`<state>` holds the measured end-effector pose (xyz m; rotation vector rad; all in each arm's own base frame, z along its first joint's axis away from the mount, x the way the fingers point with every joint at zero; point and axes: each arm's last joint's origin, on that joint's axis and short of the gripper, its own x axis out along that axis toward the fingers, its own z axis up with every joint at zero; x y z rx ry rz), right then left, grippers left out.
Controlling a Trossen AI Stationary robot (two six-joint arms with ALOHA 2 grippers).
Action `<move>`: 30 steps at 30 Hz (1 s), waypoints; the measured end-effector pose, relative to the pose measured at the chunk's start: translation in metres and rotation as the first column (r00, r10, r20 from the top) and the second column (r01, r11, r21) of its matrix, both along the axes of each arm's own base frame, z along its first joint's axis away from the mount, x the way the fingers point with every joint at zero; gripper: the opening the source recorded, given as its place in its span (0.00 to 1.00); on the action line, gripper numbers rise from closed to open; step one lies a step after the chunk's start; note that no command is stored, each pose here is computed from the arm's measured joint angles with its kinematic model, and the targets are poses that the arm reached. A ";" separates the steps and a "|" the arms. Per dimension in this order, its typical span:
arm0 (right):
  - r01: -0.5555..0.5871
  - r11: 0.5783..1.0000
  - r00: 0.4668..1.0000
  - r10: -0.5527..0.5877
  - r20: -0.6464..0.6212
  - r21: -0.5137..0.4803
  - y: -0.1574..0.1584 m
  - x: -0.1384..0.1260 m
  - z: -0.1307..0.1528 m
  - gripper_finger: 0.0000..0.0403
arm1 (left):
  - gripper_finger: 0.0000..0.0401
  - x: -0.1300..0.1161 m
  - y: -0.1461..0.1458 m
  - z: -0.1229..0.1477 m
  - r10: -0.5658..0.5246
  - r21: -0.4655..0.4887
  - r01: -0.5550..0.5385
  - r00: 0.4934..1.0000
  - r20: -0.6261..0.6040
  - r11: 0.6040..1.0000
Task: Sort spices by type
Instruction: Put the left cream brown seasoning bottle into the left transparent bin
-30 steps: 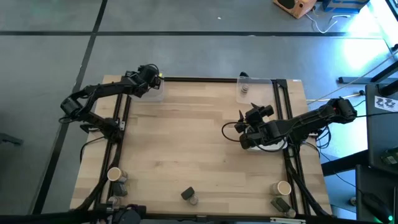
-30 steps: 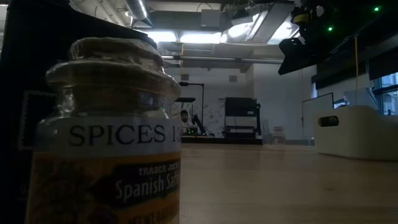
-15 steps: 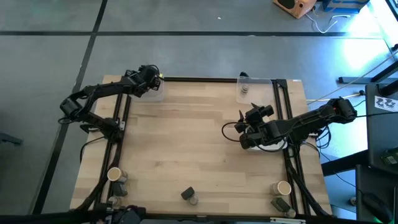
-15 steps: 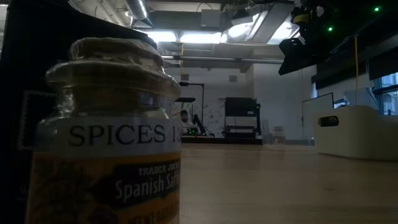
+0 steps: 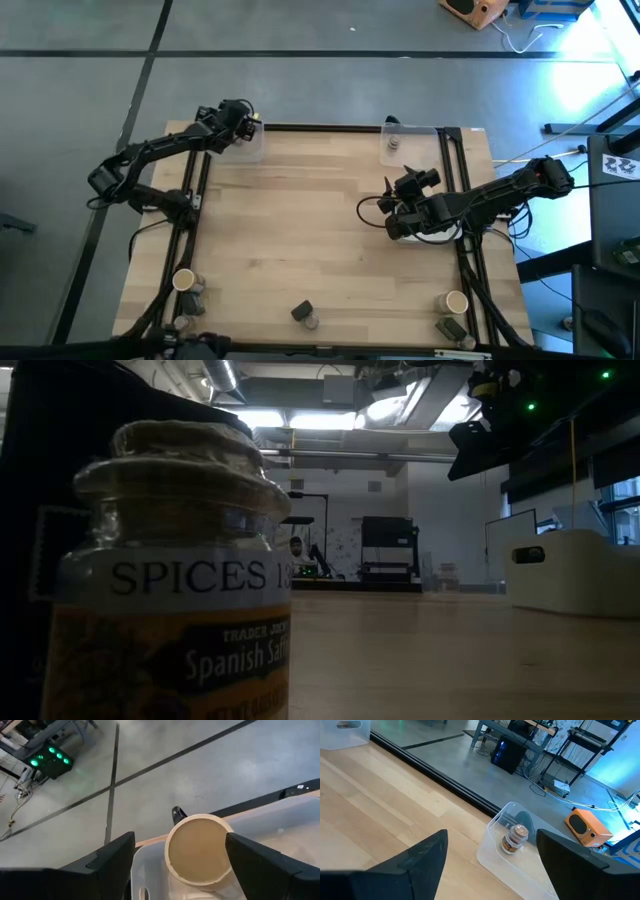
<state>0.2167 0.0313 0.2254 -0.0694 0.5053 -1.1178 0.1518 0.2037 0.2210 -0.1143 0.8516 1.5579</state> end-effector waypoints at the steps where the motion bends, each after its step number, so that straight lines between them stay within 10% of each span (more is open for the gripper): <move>1: 0.000 1.000 1.000 0.000 0.000 0.000 0.000 0.000 0.000 0.75 | 0.74 0.001 -0.001 0.000 -0.007 0.001 0.007 1.000 0.001 1.000; 8: -0.001 1.000 1.000 0.001 -0.002 -0.001 0.000 0.000 0.000 0.75 | 0.74 0.016 -0.023 0.018 -0.249 -0.016 0.255 0.955 0.163 0.967; 19: -0.008 1.000 1.000 0.008 -0.002 -0.003 0.000 0.001 0.000 0.75 | 0.73 0.047 -0.100 0.051 -0.711 0.041 0.774 0.557 0.429 0.631; 30: -0.018 0.999 0.999 0.016 0.046 0.035 0.002 0.006 0.001 0.75 | 0.73 0.070 -0.151 0.062 -0.784 0.149 0.871 0.332 0.525 0.468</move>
